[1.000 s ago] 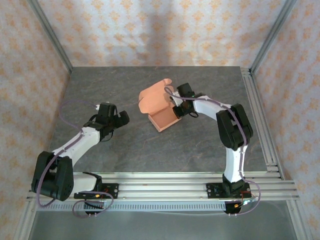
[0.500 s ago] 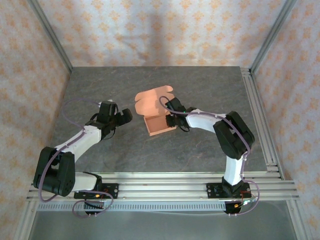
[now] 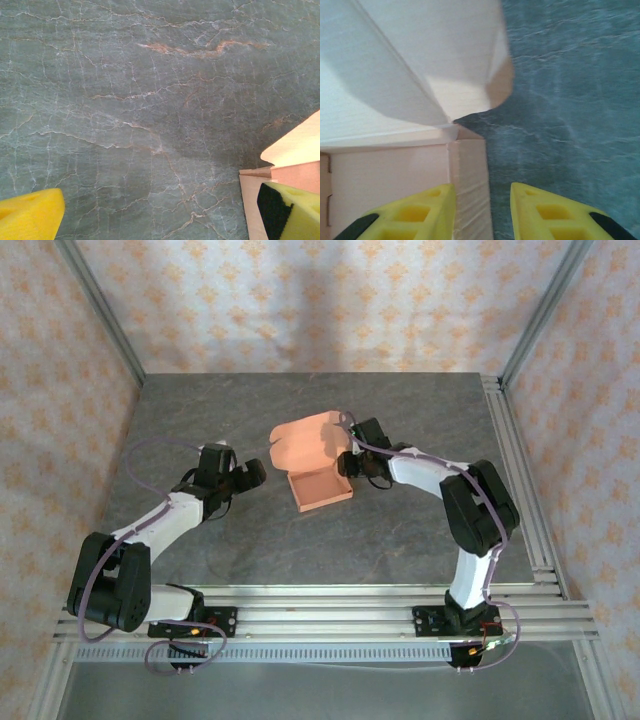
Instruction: Fold the paper box
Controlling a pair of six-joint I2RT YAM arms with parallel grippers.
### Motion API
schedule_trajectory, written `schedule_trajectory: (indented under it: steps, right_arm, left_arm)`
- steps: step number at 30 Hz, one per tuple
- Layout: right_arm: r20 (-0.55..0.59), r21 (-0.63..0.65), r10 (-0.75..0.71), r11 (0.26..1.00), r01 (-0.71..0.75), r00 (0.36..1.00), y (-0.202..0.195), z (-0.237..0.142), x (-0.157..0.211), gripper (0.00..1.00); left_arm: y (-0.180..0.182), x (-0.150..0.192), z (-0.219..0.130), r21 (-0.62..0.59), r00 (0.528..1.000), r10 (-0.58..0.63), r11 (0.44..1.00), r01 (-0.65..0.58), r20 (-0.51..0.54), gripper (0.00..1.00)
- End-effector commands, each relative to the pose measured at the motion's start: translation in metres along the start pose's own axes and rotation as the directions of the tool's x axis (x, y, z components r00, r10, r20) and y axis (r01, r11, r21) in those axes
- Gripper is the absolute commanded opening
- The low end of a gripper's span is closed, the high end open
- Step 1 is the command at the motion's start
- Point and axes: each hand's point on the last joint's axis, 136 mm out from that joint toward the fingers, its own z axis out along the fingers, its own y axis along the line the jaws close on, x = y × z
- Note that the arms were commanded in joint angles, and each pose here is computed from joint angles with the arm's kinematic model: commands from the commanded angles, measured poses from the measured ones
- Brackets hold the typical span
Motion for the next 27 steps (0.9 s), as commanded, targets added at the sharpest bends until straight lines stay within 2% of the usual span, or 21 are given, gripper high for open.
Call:
schedule_trajectory:
  steps: [1, 6, 11, 14, 16, 18, 23, 27]
  right_arm:
    - [-0.062, -0.071, -0.036, 0.997, 0.032, 0.997, 0.015, 0.006, 0.008, 0.35]
    - [-0.09, -0.062, -0.049, 0.997, 0.044, 0.995, 0.01, 0.01, 0.018, 0.32]
    - [-0.063, -0.087, -0.054, 0.995, 0.048, 0.997, 0.016, 0.003, 0.013, 0.33]
    - [-0.02, -0.089, -0.056, 0.995, 0.054, 0.998, 0.017, -0.007, 0.007, 0.39]
    - [0.058, -0.04, -0.05, 0.998, 0.053, 0.997, 0.01, -0.019, -0.005, 0.4]
    - [0.113, -0.046, -0.051, 0.997, 0.056, 0.992, 0.011, -0.028, -0.013, 0.4]
    - [0.059, -0.158, -0.035, 0.986, 0.044, 0.998, 0.03, -0.023, -0.005, 0.43]
    - [0.01, -0.176, -0.031, 0.984, 0.032, 0.999, 0.03, -0.01, 0.006, 0.38]
  left_arm:
    - [0.001, 0.002, 0.002, 0.014, 1.0, 0.022, 1.0, -0.022, 0.0, 1.0]
    - [-0.002, 0.003, 0.002, 0.037, 1.0, 0.015, 0.999, -0.015, -0.003, 1.0]
    - [-0.003, 0.003, 0.002, 0.036, 1.0, 0.022, 0.999, -0.022, -0.006, 1.0]
    - [-0.002, 0.003, 0.001, 0.034, 1.0, 0.021, 0.999, -0.021, -0.006, 1.0]
    - [-0.002, 0.003, 0.0, 0.035, 1.0, 0.022, 0.999, -0.021, -0.006, 1.0]
    - [-0.001, 0.003, -0.002, 0.034, 1.0, 0.022, 0.999, -0.022, 0.0, 1.0]
    - [-0.001, 0.004, -0.002, 0.035, 1.0, 0.023, 0.999, -0.023, 0.0, 1.0]
    - [0.0, 0.005, -0.004, 0.037, 1.0, 0.022, 0.999, -0.022, -0.001, 1.0]
